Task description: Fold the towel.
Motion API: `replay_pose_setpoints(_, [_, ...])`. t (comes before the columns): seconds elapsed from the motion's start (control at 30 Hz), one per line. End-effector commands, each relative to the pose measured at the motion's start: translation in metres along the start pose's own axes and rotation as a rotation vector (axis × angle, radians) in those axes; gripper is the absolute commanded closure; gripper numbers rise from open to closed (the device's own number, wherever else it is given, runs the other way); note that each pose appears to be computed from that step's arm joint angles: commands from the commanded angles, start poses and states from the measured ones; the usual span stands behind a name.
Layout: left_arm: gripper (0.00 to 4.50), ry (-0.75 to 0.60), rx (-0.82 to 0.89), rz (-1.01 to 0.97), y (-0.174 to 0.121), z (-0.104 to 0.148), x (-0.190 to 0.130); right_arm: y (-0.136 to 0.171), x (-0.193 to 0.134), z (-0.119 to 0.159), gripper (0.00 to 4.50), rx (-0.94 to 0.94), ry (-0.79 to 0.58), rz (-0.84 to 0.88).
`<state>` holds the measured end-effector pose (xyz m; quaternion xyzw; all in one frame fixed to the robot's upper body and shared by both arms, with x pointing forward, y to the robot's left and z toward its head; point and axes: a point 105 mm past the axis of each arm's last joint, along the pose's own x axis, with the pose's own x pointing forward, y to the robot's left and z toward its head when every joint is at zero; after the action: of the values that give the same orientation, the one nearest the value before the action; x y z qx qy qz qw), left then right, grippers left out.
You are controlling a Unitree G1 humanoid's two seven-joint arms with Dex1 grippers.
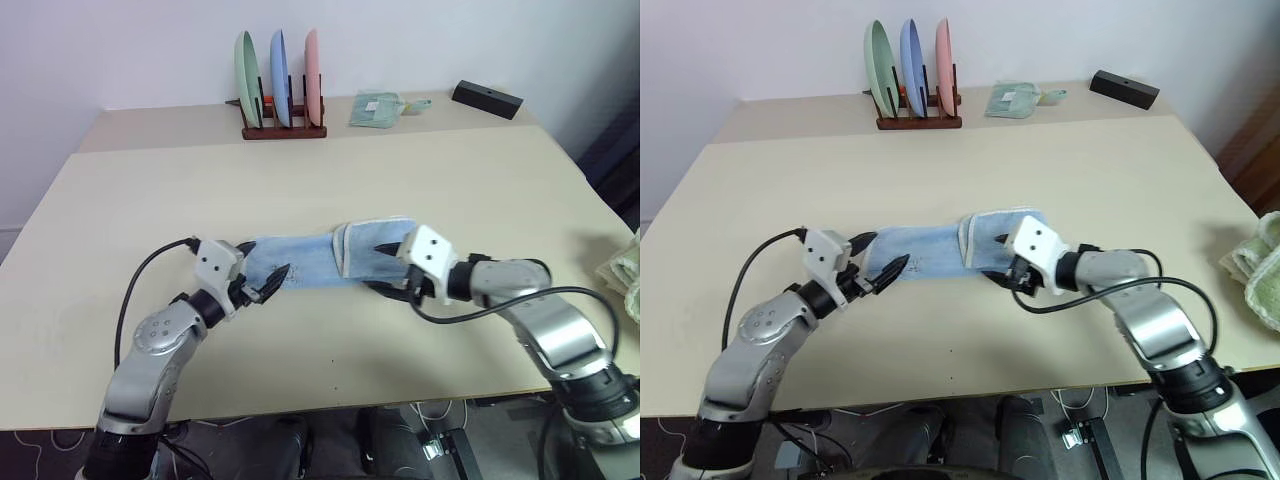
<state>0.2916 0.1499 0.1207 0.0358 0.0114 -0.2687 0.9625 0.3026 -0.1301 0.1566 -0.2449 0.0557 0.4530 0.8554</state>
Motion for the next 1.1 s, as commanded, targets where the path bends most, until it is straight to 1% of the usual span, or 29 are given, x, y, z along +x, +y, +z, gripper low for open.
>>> replay_pose_setpoints(0.03, [0.43,-0.034,-0.022,0.019,-0.001,0.009,-0.006,-0.032,-0.001,0.011,1.93,0.085,-0.088,-0.169])
replay_pose_setpoints(0.07, [0.43,-0.022,-0.015,0.017,-0.002,0.006,-0.008,-0.037,0.003,0.009,2.49,0.116,-0.101,-0.199])
replay_pose_setpoints(0.1, [0.43,-0.005,-0.007,0.016,-0.004,0.002,-0.009,-0.041,0.010,0.006,2.94,0.151,-0.115,-0.214])
replay_pose_setpoints(0.17, [0.43,0.018,-0.004,0.017,-0.007,-0.004,-0.010,-0.043,0.027,-0.002,3.85,0.229,-0.135,-0.224])
replay_pose_setpoints(0.2, [0.43,0.020,-0.006,0.018,-0.008,-0.005,-0.011,-0.043,0.034,-0.008,4.39,0.249,-0.130,-0.227])
replay_pose_setpoints(0.27, [0.43,0.018,-0.012,0.022,-0.008,-0.005,-0.011,-0.043,0.047,-0.024,4.45,0.286,-0.099,-0.243])
replay_pose_setpoints(0.4, [0.43,0.013,-0.008,0.046,-0.007,-0.006,-0.014,-0.021,0.067,-0.058,4.45,0.291,-0.018,-0.187])
replay_pose_setpoints(0.53, [0.43,0.010,-0.009,0.064,-0.004,-0.006,-0.017,-0.010,0.071,-0.069,4.45,0.245,0.016,-0.159])
replay_pose_setpoints(0.57, [0.43,0.012,-0.008,0.066,-0.004,-0.006,-0.018,-0.011,0.070,-0.068,4.45,0.240,0.011,-0.167])
replay_pose_setpoints(0.6, [0.43,0.022,-0.010,0.069,-0.004,-0.008,-0.020,-0.015,0.067,-0.060,4.45,0.239,-0.022,-0.176])
replay_pose_setpoints(0.67, [0.43,0.041,-0.069,0.070,-0.006,-0.012,-0.025,-0.029,0.059,-0.037,3.97,0.240,-0.111,-0.206])
replay_pose_setpoints(0.7, [0.21,0.049,-0.122,0.063,-0.009,-0.014,-0.028,-0.032,0.055,-0.026,3.66,0.214,-0.148,-0.203])
replay_pose_setpoints(0.73, [0.00,0.053,-0.158,0.057,-0.011,-0.015,-0.030,-0.033,0.053,-0.019,3.23,0.195,-0.168,-0.198])
replay_pose_setpoints(0.8, [0.00,0.052,-0.276,0.024,-0.019,-0.014,-0.035,-0.036,0.047,-0.004,2.29,0.146,-0.203,-0.198])
replay_pose_setpoints(0.87, [0.00,0.102,-0.385,0.002,-0.028,-0.021,-0.040,-0.038,0.042,0.010,1.34,0.104,-0.232,-0.194])
replay_pose_setpoints(0.9, [0.00,0.123,-0.409,0.000,-0.030,-0.024,-0.042,-0.038,0.041,0.013,0.86,0.093,-0.238,-0.191])
replay_pose_setpoints(0.93, [0.00,0.143,-0.421,0.010,-0.031,-0.027,-0.042,-0.037,0.041,0.016,0.42,0.081,-0.246,-0.183])
replay_pose_setpoints(0.97, [0.00,0.160,-0.479,0.049,-0.028,-0.032,-0.040,-0.035,0.040,0.020,0.06,0.065,-0.252,-0.178])
replay_pose_setpoints(1.03, [0.00,0.174,-0.578,0.113,-0.023,-0.038,-0.034,-0.033,0.039,0.025,0.06,0.044,-0.263,-0.173])
replay_pose_setpoints(1.1, [0.00,0.162,-0.627,0.133,-0.021,-0.035,-0.030,-0.032,0.040,0.026,0.06,0.043,-0.266,-0.173])
